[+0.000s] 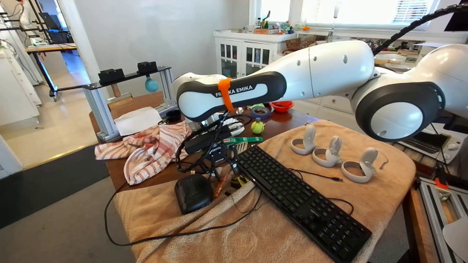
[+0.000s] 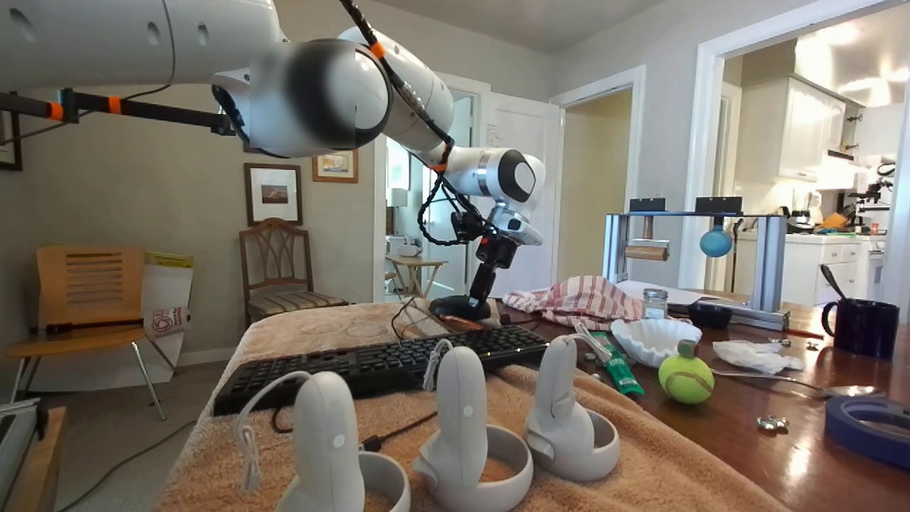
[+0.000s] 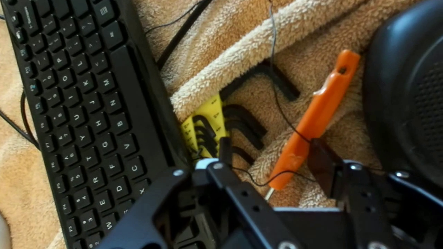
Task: Put the spatula on top of the keyboard.
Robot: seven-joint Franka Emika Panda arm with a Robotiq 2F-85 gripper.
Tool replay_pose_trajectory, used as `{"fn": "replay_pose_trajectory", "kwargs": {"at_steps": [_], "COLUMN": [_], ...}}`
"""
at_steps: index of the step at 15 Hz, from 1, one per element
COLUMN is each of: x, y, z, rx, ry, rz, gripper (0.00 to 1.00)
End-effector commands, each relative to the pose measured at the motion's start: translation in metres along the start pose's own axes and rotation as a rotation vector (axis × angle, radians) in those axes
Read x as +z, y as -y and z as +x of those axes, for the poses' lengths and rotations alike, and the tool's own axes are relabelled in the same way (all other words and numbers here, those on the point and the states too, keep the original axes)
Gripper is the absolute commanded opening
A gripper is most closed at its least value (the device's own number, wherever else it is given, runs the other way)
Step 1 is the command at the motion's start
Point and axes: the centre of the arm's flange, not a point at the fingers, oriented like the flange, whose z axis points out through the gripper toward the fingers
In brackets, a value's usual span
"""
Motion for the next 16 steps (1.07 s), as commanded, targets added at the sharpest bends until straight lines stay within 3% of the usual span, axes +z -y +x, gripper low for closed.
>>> {"fn": "replay_pose_trajectory", "kwargs": {"at_steps": [1, 16], "x": [-0.007, 0.004], "y": [0.025, 0.025], "z": [0.012, 0.021], "rx": [0.019, 0.064], "ry": [-0.024, -0.013], "rz": [0.017, -0.007], "gripper": [0.59, 0.55]}}
